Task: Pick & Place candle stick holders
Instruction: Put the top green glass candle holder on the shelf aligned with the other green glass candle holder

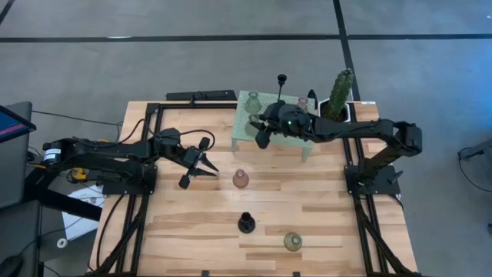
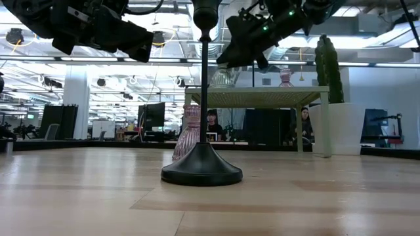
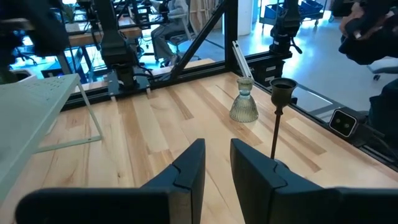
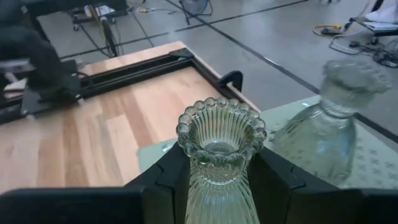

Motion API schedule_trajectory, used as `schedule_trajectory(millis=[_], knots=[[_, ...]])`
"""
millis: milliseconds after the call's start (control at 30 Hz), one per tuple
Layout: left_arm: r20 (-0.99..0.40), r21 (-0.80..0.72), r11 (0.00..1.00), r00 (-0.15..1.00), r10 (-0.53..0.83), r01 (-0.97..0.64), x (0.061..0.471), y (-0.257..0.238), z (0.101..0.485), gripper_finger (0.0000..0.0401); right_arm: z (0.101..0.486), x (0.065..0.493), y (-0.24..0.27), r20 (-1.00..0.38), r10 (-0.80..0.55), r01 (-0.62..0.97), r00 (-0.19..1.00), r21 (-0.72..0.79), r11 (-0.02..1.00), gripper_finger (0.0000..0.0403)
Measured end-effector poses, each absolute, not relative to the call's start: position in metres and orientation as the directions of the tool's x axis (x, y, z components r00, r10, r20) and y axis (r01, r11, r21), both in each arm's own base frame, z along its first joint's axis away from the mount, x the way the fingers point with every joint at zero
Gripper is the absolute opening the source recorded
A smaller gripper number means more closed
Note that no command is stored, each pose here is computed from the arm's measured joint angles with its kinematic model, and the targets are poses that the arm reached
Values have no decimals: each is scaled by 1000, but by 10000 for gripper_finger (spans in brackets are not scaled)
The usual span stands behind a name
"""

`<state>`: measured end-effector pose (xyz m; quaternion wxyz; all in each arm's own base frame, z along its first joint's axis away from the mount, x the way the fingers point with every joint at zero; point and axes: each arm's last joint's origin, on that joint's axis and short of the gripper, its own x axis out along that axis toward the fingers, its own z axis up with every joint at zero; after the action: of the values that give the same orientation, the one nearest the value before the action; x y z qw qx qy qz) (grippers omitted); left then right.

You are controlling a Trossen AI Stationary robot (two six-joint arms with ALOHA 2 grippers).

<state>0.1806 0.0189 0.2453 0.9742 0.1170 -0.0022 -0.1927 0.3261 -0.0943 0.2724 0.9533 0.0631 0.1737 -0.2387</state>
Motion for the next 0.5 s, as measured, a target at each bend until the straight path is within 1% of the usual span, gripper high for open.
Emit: schedule_trajectory(millis=[100, 267, 500], knots=[[-40, 229, 899, 926, -376, 374, 181, 19, 245, 76, 273, 324, -102, -359, -452, 496, 817, 39, 867, 117], [-40, 230, 898, 926, -376, 374, 181, 19, 245, 76, 272, 321, -112, -370, -429, 481, 824, 59, 875, 117], [-39, 230, 898, 926, -376, 374, 181, 19, 246, 76, 271, 320, -113, -379, -417, 473, 826, 66, 878, 121]])
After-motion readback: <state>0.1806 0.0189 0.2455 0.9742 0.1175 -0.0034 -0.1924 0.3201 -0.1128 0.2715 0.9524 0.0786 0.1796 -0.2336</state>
